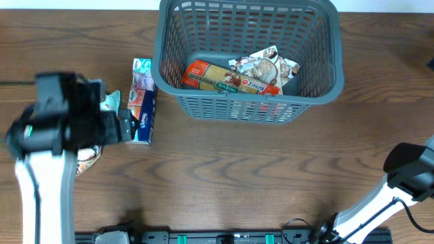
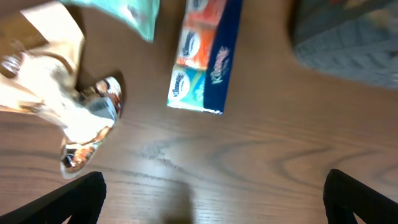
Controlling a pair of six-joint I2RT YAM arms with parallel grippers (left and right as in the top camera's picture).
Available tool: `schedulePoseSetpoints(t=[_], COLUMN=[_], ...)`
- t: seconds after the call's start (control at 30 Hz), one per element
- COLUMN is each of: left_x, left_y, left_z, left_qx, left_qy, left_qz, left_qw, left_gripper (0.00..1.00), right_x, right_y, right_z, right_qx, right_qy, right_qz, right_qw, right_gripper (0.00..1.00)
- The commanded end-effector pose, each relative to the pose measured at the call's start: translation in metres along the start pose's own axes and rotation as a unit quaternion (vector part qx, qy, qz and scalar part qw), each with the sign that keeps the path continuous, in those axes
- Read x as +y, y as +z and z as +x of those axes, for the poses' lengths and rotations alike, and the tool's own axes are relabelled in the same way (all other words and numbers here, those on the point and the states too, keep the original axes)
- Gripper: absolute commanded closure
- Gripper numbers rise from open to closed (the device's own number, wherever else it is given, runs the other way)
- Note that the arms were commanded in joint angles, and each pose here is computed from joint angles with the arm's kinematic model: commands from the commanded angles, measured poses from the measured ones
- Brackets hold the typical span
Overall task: Pack container
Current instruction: 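Move the left gripper to the Kleenex tissue pack and grasp it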
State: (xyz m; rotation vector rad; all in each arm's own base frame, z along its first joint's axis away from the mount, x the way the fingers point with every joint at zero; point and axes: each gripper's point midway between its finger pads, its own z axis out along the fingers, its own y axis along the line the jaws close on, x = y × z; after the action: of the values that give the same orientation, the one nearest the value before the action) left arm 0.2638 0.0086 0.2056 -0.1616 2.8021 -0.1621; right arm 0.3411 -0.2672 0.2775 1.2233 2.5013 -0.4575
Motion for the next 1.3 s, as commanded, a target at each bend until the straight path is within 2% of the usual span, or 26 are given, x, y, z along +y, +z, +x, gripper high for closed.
schedulePoseSetpoints(t=[0.0,0.17,0.5,0.9,1.27], left_x=[0.008,0.011,0.008,0.006,-0.003], left_y=[0.023,0.053,0.064,0.116,0.147], left_z=[-0.004,-0.018,-0.073,-0.067,-0.065], left_qx=[0.042,0.060,-0.040,0.025,0.049], left_qy=[-0.014,-0.012,-0.015,-0.001,0.020], left_qz=[-0.011,-0.009,-0.005,-0.004,0.000], left_qw=[0.999,0.998,0.999,1.000,0.999], left_gripper=[0.01,0.01,0.01,0.01,0.02], right_x=[-0.005,-0.005,-0.005,-0.005,-0.005], right_y=[-0.004,-0.004,-0.004,-0.004,-0.004], right_z=[0.000,0.000,0.000,0.000,0.000], right_qx=[-0.005,-0.005,-0.005,-0.005,-0.005], right_qy=[0.011,0.011,0.011,0.011,0.011], right_qz=[0.002,0.002,0.002,0.002,0.002], right_qw=[1.000,1.000,1.000,1.000,1.000], right_gripper=[0.01,0.01,0.01,0.01,0.01])
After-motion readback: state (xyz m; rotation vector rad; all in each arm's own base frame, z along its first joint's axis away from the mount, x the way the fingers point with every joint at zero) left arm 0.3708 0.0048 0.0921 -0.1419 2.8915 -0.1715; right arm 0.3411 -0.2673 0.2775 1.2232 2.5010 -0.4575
